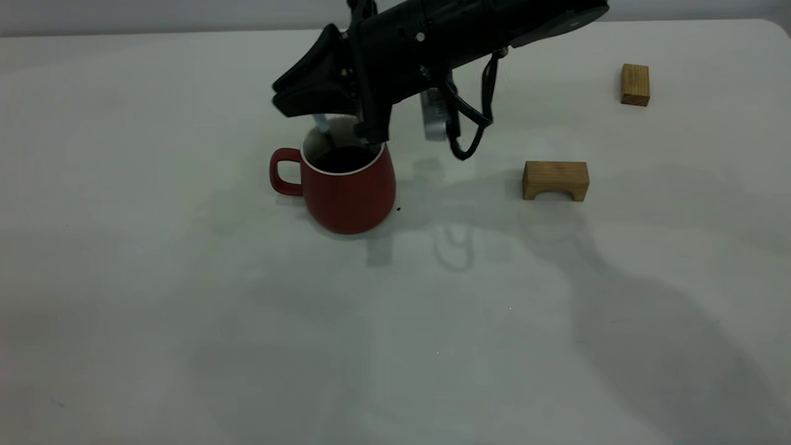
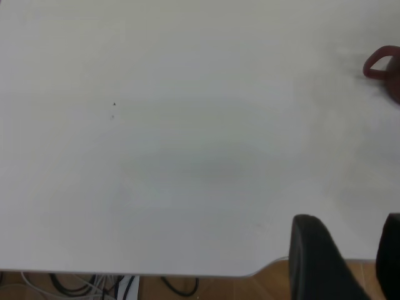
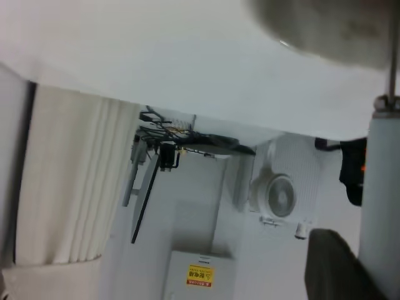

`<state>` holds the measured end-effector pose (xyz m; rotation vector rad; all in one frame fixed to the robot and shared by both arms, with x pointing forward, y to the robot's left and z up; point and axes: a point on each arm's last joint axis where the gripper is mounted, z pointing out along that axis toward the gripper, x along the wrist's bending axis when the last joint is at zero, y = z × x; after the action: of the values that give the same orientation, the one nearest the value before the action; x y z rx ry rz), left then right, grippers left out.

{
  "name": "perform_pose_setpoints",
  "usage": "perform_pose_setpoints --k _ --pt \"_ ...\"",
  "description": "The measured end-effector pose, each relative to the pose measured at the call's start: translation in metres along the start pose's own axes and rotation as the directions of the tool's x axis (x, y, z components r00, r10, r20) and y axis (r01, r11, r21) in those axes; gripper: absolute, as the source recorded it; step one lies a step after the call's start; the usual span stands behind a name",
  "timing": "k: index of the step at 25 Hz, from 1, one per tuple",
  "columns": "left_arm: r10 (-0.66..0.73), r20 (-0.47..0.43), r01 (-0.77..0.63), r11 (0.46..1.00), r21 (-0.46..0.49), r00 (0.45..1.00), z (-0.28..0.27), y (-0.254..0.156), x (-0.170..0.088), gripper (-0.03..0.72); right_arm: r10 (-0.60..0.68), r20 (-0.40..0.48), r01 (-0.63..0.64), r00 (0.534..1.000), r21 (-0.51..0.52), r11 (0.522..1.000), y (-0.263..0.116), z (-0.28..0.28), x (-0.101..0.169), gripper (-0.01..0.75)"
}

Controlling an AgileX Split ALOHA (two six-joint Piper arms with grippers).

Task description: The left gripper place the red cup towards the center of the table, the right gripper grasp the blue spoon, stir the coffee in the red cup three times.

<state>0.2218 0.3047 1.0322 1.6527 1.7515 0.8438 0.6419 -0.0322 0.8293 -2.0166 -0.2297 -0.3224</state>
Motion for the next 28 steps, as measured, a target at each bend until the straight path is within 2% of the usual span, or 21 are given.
perform_pose_setpoints --k 2,9,16,19,21,24,28 --pt "0.0 0.0 0.0 1.0 0.0 1.0 0.0 0.0 0.0 0.318 0.005 0.001 -0.005 1.0 -0.006 1.0 0.005 -0.007 0.003 0.093" --pt "0.0 0.0 0.0 1.0 0.0 1.0 0.0 0.0 0.0 0.318 0.15 0.086 -0.153 0.985 0.023 0.988 0.007 -0.015 0.0 0.093" --pt "0.0 0.0 0.0 1.0 0.0 1.0 0.0 0.0 0.0 0.318 0.156 0.092 -0.159 0.984 0.03 0.987 0.006 -0.015 -0.001 0.093" --pt "0.0 0.0 0.0 1.0 0.0 1.0 0.0 0.0 0.0 0.318 0.109 0.089 -0.112 0.99 0.034 0.993 0.006 -0.015 -0.001 0.116" --pt "0.0 0.0 0.0 1.0 0.0 1.0 0.0 0.0 0.0 0.318 0.051 0.087 -0.054 0.995 0.04 0.998 0.006 -0.015 -0.001 0.177" --pt "0.0 0.0 0.0 1.0 0.0 1.0 0.0 0.0 0.0 0.318 -0.027 0.099 0.019 0.995 0.076 0.997 0.003 -0.015 -0.002 0.318" --pt "0.0 0.0 0.0 1.0 0.0 1.0 0.0 0.0 0.0 0.318 -0.077 0.111 0.062 0.991 0.128 0.99 -0.008 -0.019 -0.001 0.437"
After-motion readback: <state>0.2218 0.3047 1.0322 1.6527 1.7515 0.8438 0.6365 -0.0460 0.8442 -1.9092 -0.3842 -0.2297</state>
